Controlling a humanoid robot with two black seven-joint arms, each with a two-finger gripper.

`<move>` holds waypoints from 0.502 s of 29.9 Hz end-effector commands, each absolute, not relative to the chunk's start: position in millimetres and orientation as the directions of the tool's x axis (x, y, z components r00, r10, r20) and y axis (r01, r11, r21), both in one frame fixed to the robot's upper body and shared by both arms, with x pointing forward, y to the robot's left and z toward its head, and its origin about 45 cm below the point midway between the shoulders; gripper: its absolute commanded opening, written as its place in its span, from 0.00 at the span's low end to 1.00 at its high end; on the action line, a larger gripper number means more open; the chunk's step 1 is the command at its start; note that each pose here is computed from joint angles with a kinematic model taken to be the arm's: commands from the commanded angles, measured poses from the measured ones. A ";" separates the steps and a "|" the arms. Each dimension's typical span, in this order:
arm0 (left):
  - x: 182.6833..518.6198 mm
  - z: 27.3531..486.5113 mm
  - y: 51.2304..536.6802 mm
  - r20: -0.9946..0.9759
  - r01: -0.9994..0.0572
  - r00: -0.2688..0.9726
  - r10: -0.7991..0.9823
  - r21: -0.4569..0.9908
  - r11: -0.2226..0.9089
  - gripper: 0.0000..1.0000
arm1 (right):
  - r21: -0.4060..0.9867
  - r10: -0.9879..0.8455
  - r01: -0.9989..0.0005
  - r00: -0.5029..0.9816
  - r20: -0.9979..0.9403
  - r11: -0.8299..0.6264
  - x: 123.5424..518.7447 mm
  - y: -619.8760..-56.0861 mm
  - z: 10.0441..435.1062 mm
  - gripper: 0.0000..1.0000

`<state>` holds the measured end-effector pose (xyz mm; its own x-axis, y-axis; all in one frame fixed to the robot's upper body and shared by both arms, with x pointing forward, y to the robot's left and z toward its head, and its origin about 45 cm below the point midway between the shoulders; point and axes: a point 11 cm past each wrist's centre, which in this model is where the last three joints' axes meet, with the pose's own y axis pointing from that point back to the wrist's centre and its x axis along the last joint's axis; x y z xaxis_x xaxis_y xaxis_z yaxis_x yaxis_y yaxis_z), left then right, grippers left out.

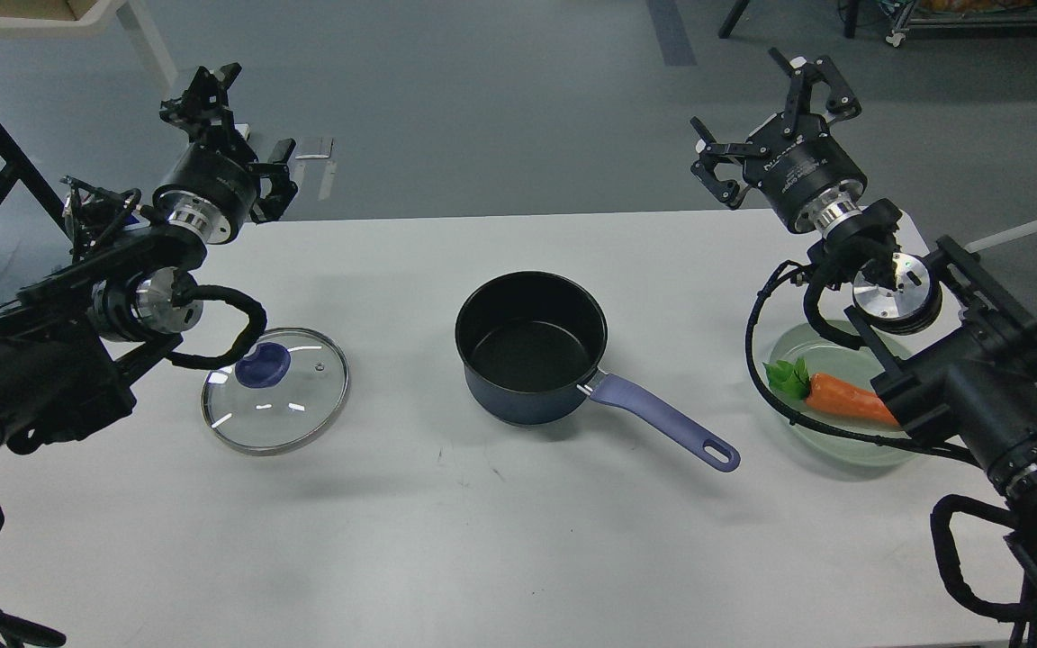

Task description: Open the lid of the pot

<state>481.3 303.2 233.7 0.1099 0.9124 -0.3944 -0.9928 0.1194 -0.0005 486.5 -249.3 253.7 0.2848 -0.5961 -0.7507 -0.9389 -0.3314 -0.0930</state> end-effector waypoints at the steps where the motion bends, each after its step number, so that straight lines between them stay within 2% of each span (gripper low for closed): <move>1: 478.0 224.7 302.5 -0.455 -0.996 0.083 0.887 0.002 0.095 0.99 | -0.105 -0.584 -0.945 0.277 -0.763 -0.311 488.2 -253.6 256.5 1.00; 7: 471.1 211.8 302.9 -0.504 -0.996 0.067 0.861 0.011 0.084 0.99 | -0.094 -0.511 -0.963 0.214 -0.832 -0.251 489.8 -266.5 249.1 1.00; 15: 472.6 215.4 304.2 -0.517 -0.997 0.064 0.854 0.000 0.075 0.99 | -0.083 -0.517 -0.963 0.209 -0.830 -0.256 488.7 -265.7 244.5 1.00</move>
